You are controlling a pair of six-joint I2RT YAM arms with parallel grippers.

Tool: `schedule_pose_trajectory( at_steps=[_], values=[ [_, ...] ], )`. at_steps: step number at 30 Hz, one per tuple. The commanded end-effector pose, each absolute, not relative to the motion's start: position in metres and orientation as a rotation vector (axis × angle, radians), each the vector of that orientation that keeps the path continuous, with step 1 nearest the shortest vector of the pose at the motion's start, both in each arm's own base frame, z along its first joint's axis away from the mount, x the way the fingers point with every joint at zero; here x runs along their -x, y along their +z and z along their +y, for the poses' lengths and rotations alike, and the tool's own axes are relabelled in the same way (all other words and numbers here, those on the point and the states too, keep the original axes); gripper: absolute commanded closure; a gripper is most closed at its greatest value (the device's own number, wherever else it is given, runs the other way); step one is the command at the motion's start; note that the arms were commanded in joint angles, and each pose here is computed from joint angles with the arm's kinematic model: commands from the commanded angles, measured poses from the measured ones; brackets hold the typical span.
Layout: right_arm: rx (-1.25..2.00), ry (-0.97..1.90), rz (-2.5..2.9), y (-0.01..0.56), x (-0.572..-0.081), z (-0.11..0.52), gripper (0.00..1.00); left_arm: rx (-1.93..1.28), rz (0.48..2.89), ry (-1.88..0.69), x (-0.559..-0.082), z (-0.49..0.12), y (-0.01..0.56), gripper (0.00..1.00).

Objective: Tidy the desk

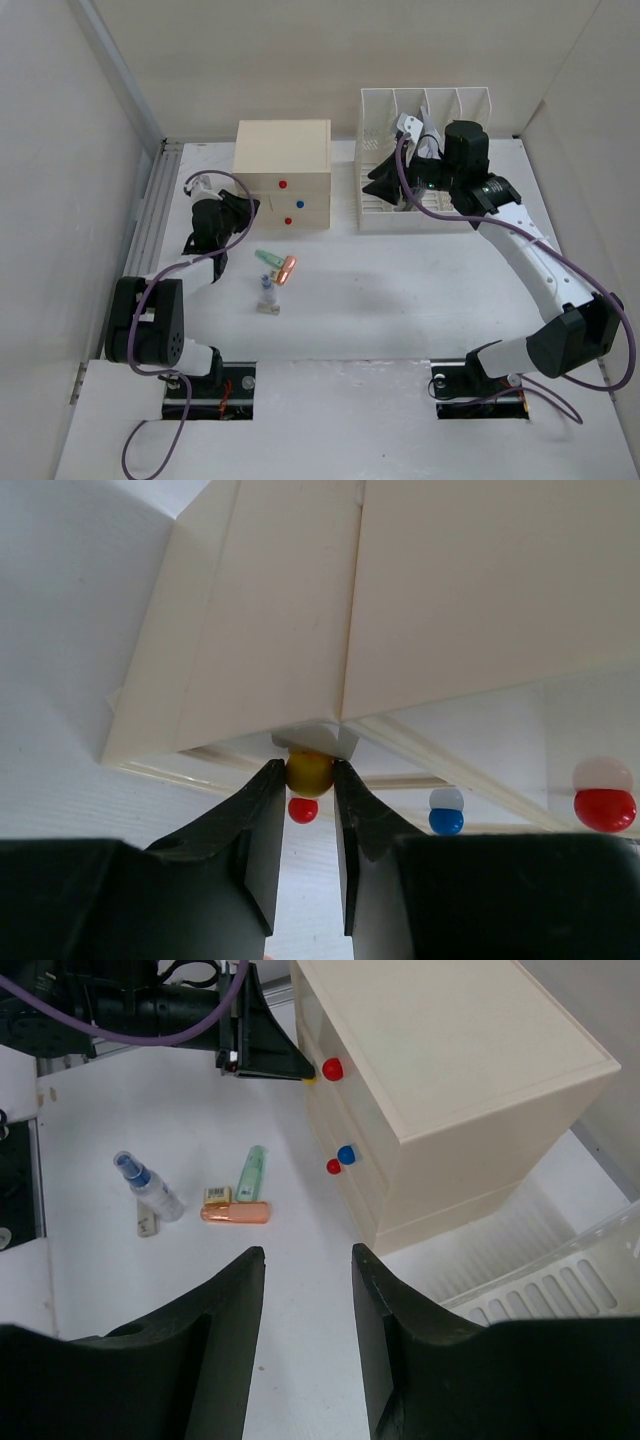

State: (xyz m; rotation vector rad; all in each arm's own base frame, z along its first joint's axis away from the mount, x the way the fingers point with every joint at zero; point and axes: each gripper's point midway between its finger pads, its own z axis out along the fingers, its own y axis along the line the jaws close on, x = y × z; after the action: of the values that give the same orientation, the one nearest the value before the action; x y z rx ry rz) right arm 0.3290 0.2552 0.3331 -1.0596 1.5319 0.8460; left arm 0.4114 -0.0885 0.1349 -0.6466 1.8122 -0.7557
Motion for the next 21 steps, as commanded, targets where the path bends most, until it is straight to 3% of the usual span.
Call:
schedule_pose_trajectory(
  at_steps=[1, 21],
  values=[
    [1.070, 0.862, 1.472, 0.342, -0.328, 0.257, 0.54, 0.634, 1.702, -0.756, -0.417, -0.081, 0.166, 0.92],
    [1.091, 0.906, 1.447, 0.341, -0.322, 0.261, 0.54, 0.625, 1.687, -0.816, -0.320, -0.090, 0.155, 0.92]
  ],
)
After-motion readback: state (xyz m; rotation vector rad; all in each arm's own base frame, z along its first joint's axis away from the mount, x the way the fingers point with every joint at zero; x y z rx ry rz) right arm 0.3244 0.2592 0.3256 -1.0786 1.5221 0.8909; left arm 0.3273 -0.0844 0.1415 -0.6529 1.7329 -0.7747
